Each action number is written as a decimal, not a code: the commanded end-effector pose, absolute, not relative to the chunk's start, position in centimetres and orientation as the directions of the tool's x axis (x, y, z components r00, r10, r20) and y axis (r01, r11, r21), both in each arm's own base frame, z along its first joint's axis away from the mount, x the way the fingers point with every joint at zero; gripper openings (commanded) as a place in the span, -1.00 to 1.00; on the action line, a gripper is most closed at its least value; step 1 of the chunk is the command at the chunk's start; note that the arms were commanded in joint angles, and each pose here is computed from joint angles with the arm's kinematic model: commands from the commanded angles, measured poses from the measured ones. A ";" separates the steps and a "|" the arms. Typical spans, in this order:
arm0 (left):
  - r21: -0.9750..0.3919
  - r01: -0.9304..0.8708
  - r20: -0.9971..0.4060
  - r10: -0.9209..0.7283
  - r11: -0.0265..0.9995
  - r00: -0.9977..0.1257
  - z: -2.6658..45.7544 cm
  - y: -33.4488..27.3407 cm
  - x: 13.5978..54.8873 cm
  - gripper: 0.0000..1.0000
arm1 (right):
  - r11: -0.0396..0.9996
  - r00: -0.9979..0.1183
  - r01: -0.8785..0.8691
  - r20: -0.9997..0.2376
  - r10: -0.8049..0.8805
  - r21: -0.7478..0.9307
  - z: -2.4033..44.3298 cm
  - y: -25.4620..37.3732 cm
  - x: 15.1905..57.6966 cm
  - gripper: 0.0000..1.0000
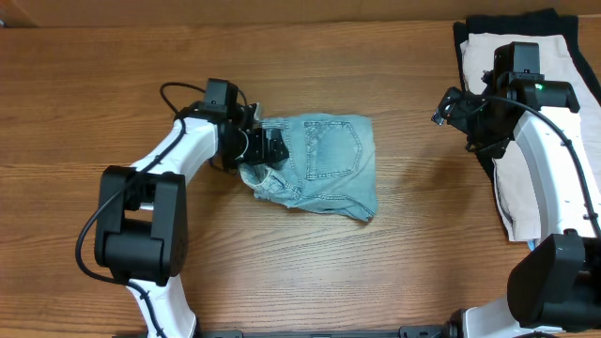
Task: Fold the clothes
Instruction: 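Grasp the folded shorts' left edge with the left gripper and lift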
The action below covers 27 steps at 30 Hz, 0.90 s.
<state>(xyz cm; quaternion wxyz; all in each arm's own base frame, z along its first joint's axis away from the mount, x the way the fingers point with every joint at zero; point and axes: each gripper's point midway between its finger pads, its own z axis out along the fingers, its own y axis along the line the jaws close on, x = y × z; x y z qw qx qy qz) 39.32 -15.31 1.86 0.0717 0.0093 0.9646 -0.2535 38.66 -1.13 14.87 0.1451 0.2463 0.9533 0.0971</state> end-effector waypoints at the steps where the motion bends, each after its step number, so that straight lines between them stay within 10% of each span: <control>1: -0.466 0.088 0.002 0.100 0.880 -0.995 -4.0 -16.8 35.1 0.96 | 0.861 -0.836 0.437 -0.237 0.496 0.259 15.0 -1.2 38.9 1.00; 4: -0.432 0.121 0.016 0.141 0.894 -0.990 -5.1 -17.4 34.3 0.68 | 0.861 -0.834 0.436 -0.242 0.495 0.261 15.1 -1.2 39.0 1.00; 11: -0.387 0.172 -0.010 0.182 0.906 -0.983 -6.3 -18.3 34.3 -0.92 | 0.861 -0.834 0.436 -0.243 0.495 0.260 15.1 -1.2 39.0 1.00; 27: -0.459 0.026 -0.029 0.014 0.888 -0.999 -5.4 -16.3 37.4 -0.91 | 0.861 -0.834 0.436 -0.243 0.495 0.260 15.1 -1.2 39.0 1.00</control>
